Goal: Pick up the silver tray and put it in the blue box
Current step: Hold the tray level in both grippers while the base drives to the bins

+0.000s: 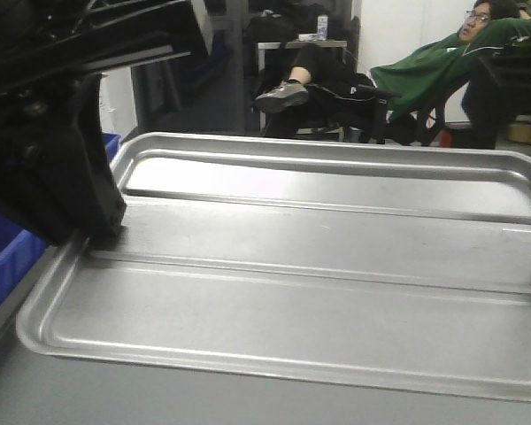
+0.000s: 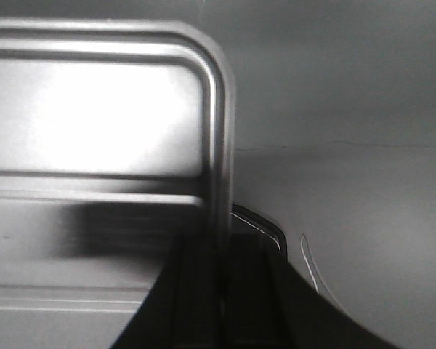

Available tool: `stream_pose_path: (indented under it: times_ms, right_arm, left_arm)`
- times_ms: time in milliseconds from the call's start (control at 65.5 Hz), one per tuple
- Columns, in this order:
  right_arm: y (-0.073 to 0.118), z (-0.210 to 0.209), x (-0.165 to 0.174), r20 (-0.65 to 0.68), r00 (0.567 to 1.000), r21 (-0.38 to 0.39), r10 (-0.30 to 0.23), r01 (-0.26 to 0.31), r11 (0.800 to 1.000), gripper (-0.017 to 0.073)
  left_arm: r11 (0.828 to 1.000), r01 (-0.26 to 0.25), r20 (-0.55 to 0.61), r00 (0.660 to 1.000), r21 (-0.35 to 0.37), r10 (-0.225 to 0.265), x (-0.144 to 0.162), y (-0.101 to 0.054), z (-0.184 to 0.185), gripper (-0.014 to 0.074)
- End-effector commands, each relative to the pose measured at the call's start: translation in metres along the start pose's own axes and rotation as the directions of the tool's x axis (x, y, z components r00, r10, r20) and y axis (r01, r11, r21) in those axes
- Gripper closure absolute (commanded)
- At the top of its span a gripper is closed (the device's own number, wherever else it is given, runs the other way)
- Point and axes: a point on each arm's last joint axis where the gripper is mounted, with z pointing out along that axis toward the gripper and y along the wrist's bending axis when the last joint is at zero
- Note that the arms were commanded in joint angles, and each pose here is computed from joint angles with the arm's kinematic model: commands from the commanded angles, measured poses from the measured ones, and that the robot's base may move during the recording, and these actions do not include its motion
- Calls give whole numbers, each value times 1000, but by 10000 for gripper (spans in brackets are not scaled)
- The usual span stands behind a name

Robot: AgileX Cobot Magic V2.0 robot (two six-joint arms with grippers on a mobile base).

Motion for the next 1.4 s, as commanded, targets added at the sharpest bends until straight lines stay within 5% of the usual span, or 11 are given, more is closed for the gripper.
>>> stream_pose_path:
  times_ms: [0,549,1388]
  right_arm:
    - [-13,-9,-3,10,999,126,-31,29,992,510]
    - [-23,-11,2,-51,998,235,-20,31,971,510]
    - [-23,-11,2,-51,999,234,-20,31,972,510]
  left_arm:
    - [999,-15,56,998,-43,17,-7,6,-13,697]
    - [999,-13,54,998,-42,15,-7,6,-13,697]
    - [999,-13,53,998,-44,16,-7,6,-12,697]
